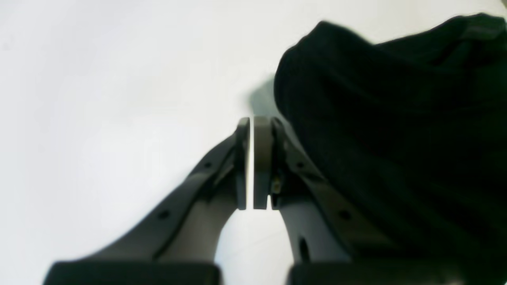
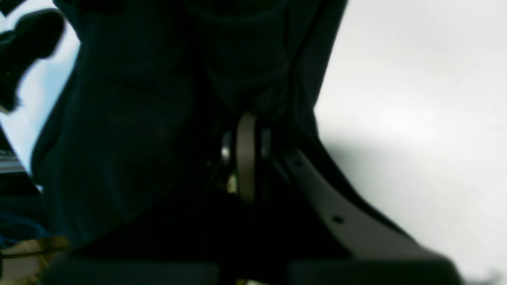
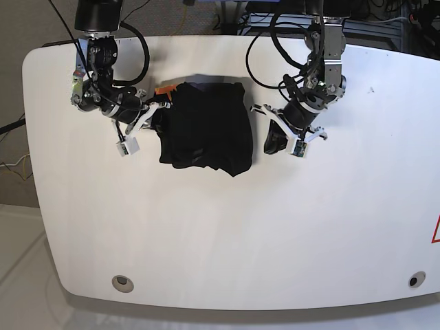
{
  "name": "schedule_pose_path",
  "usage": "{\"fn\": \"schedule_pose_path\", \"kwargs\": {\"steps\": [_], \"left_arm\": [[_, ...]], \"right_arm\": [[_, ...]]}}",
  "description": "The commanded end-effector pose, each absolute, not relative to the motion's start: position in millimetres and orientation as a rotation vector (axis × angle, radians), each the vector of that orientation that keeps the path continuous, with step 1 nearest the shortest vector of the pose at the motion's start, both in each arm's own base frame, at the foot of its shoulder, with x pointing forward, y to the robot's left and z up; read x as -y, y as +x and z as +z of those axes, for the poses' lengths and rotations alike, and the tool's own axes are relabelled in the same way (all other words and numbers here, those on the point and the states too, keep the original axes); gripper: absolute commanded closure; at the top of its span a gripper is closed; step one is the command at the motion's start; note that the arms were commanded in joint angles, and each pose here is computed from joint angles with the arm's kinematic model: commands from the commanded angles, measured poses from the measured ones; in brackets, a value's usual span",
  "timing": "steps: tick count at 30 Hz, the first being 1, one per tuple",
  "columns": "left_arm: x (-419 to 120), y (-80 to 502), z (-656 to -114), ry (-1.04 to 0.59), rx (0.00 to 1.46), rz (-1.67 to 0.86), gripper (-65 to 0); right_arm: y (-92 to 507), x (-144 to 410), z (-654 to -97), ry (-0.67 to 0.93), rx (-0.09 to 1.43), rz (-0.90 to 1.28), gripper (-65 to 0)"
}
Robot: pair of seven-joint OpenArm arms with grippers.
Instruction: Fold the T-shirt properly
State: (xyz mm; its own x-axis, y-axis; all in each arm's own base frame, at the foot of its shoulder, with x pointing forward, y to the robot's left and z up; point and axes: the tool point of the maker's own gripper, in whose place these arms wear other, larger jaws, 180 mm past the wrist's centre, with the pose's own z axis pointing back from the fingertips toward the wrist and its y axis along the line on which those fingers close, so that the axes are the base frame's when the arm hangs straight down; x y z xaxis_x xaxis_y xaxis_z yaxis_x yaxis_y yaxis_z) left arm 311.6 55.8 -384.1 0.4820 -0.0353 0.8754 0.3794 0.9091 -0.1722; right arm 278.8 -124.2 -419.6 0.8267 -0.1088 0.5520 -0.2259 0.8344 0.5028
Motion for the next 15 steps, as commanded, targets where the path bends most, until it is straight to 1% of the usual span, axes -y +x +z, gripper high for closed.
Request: {"fn": "schedule_pose_path", "kwargs": {"steps": [1, 7, 15], "left_arm": [[-54.3, 317.0, -363.8, -0.383, 1.113, -0.257, -0.3], [-55.1, 313.6, -344.6, -0.373, 1.160, -0.271, -0.3], [-55.6, 306.0, -326.0, -0.361, 1.203, -0.287, -0.3]], "right_arm": [[289.6, 135.4, -403.8, 0.506, 0.630, 0.120, 0.0], [306.7, 124.2, -365.7, 0.543, 0.713, 0.170, 0.0], [321.4, 118.6, -336.2, 0.592, 0.772, 0.159, 0.0]]}}
